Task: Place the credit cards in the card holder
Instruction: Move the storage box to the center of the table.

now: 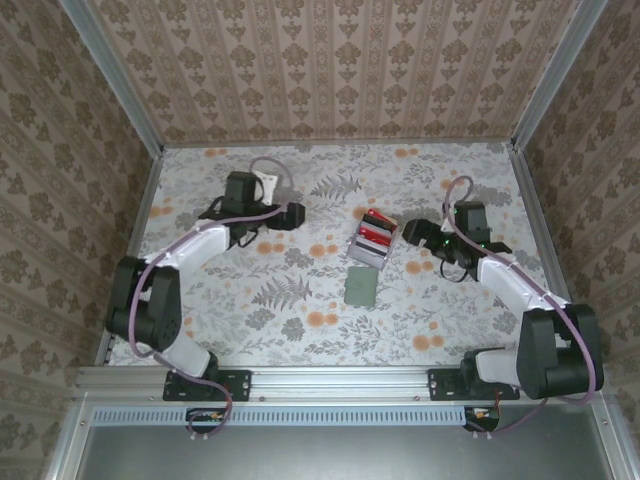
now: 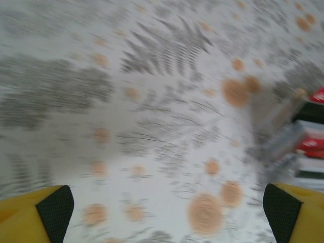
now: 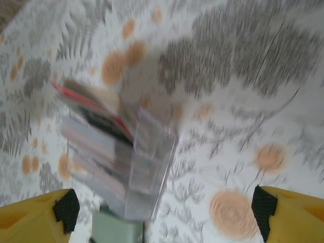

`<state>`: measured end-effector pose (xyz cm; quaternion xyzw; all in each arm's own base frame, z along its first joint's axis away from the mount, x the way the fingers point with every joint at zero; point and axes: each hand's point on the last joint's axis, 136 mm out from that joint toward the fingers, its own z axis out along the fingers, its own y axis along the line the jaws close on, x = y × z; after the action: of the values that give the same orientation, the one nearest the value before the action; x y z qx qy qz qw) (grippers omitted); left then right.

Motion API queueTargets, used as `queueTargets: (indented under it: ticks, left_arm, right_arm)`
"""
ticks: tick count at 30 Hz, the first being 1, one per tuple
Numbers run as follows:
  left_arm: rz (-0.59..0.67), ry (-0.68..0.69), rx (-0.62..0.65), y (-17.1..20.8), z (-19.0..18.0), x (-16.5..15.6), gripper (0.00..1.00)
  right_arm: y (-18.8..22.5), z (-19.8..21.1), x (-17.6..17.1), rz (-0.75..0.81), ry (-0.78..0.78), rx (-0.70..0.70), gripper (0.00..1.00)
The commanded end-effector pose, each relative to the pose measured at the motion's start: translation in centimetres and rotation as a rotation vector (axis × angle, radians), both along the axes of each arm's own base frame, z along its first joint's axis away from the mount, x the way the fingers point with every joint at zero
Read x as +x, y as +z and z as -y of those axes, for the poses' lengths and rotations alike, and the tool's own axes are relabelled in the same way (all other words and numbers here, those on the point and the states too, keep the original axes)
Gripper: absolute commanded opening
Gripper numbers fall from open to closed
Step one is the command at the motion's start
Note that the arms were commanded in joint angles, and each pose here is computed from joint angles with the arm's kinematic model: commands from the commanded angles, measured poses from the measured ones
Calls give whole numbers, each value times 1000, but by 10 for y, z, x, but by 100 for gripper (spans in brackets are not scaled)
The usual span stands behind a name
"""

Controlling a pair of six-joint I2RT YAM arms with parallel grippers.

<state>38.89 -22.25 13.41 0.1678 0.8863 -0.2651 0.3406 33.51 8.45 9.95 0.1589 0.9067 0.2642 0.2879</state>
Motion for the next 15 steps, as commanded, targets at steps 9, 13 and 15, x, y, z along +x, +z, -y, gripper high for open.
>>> queueTargets:
  ticks: [9, 13, 15]
  left_arm:
    - [-269, -269, -279, -32, 126, -32, 100]
    - [-288, -260, -305, -37, 133, -34, 100]
    - [-284, -248, -314, -38, 132, -34, 100]
  right_arm:
    - [-28, -83, 21, -78, 110, 120, 89]
    - [-25, -88, 44, -38, 137, 45, 89]
    - [-23, -91, 54, -26, 156, 27, 89]
